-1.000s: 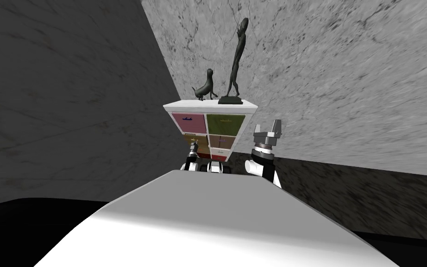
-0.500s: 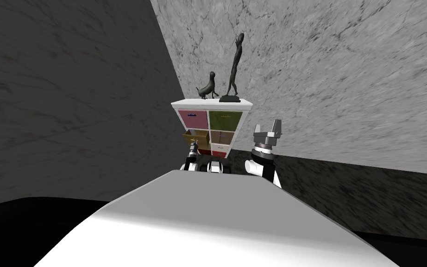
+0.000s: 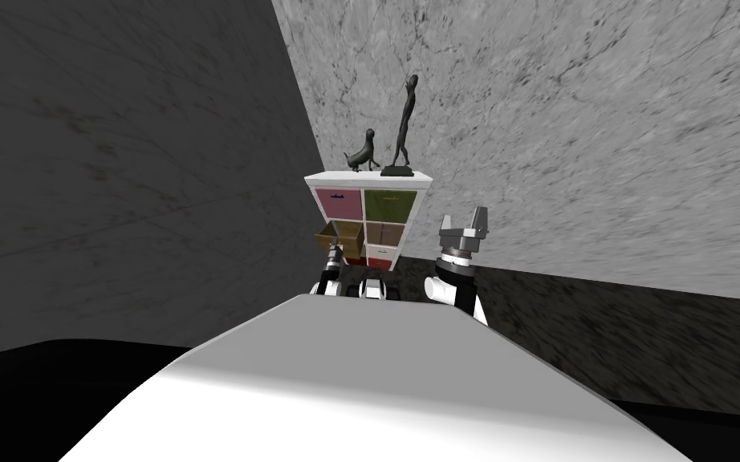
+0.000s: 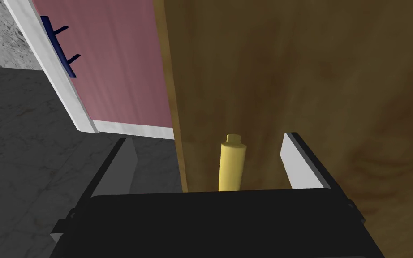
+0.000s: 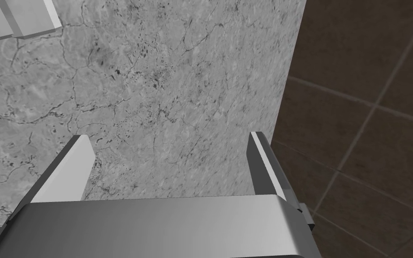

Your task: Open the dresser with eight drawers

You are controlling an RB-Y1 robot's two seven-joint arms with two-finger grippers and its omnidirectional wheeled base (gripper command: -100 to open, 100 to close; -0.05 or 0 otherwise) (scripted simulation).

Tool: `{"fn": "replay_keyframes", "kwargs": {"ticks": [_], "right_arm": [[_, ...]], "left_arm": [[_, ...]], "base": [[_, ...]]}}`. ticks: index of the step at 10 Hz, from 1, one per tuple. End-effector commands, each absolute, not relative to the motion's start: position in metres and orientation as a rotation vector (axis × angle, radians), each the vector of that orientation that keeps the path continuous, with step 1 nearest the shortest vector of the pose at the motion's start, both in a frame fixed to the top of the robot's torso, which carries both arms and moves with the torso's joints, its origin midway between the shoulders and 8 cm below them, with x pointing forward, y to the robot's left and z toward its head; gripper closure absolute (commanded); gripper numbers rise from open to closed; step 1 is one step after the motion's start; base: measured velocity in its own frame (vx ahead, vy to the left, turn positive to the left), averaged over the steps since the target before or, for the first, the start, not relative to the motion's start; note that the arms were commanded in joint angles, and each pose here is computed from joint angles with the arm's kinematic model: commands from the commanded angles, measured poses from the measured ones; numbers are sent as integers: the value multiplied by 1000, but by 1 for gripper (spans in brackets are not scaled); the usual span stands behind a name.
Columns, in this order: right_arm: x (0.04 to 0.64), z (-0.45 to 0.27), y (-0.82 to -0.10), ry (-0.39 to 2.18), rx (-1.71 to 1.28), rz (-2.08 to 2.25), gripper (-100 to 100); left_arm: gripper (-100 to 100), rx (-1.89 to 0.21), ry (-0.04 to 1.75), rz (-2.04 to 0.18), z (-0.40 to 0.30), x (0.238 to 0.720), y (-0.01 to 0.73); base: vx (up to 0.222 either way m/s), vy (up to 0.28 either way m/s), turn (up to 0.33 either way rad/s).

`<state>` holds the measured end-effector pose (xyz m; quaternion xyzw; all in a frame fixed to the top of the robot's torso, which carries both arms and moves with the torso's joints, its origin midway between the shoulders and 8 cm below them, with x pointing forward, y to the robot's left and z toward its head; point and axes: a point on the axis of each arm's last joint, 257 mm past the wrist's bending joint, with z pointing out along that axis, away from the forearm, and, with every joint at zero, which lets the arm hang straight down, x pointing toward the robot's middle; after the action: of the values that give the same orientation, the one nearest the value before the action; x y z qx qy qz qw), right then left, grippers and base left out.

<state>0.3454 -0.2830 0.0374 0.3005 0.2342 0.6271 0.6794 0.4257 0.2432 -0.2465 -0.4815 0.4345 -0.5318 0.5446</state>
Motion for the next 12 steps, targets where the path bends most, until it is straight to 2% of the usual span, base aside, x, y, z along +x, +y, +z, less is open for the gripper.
{"fn": "replay_keyframes", "kwargs": {"ticks": [1,6,7,12], "right_arm": [[345,37,-283,526,675,1408,0],[345,37,-283,526,675,1408,0],[345,37,-283,526,675,1408,0],[345,37,-283,526,675,1408,0]], "left_arm": [[-100,-1138,1027,-1263,-230,430,244],[-100,-1141,1029,-1258,-212,431,243],[0,-1145,1032,-1256,-212,432,243],[0,-1147,1035,-1254,-214,431,244]], "base": [[12,2,-5],[-11,0,-3],[0,0,0],[0,0,0]]}}
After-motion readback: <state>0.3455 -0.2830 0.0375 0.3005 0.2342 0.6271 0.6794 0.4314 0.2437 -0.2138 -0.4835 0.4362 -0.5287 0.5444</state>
